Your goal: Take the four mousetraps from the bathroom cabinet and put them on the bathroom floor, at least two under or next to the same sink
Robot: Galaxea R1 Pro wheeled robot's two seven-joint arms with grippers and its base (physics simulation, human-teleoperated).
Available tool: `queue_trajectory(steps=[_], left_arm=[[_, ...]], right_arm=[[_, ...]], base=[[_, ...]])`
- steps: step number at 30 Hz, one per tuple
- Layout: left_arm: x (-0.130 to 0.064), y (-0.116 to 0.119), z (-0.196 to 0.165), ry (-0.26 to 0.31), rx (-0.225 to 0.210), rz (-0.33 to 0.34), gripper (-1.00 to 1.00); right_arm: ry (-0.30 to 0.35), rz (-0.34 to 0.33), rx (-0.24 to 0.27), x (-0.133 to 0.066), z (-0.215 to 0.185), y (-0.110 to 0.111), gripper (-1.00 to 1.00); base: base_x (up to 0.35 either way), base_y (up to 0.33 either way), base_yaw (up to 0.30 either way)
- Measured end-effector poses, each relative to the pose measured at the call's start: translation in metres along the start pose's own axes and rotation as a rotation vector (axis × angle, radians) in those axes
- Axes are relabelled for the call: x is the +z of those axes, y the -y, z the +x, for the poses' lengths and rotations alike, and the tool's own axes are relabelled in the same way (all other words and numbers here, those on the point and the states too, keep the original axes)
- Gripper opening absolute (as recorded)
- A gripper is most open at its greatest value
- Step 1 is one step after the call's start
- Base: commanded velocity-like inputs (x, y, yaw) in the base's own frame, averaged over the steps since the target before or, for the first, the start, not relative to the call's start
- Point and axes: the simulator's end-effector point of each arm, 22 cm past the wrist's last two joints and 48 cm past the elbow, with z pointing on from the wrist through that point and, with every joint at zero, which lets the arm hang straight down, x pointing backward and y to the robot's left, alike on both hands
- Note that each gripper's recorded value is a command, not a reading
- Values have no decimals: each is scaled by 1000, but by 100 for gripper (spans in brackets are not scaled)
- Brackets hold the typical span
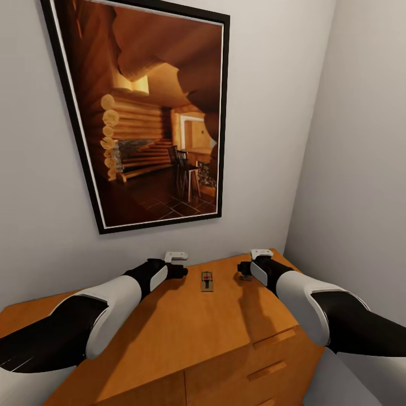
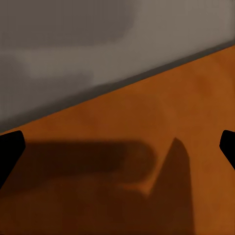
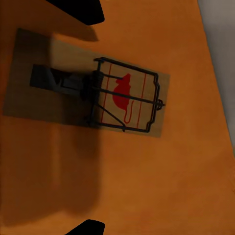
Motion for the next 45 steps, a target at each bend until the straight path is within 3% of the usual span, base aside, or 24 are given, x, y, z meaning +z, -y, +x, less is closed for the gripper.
queue_trajectory(steps=[20,45], left_arm=[[0,0,0,-1,0,0,100],[0,0,1,-4,0,0,100]], right_arm=[[1,-17,5,-1,1,-12,100],[-9,-13,9,0,7,-9,100]], base=[[0,0,0],[0,0,0]])
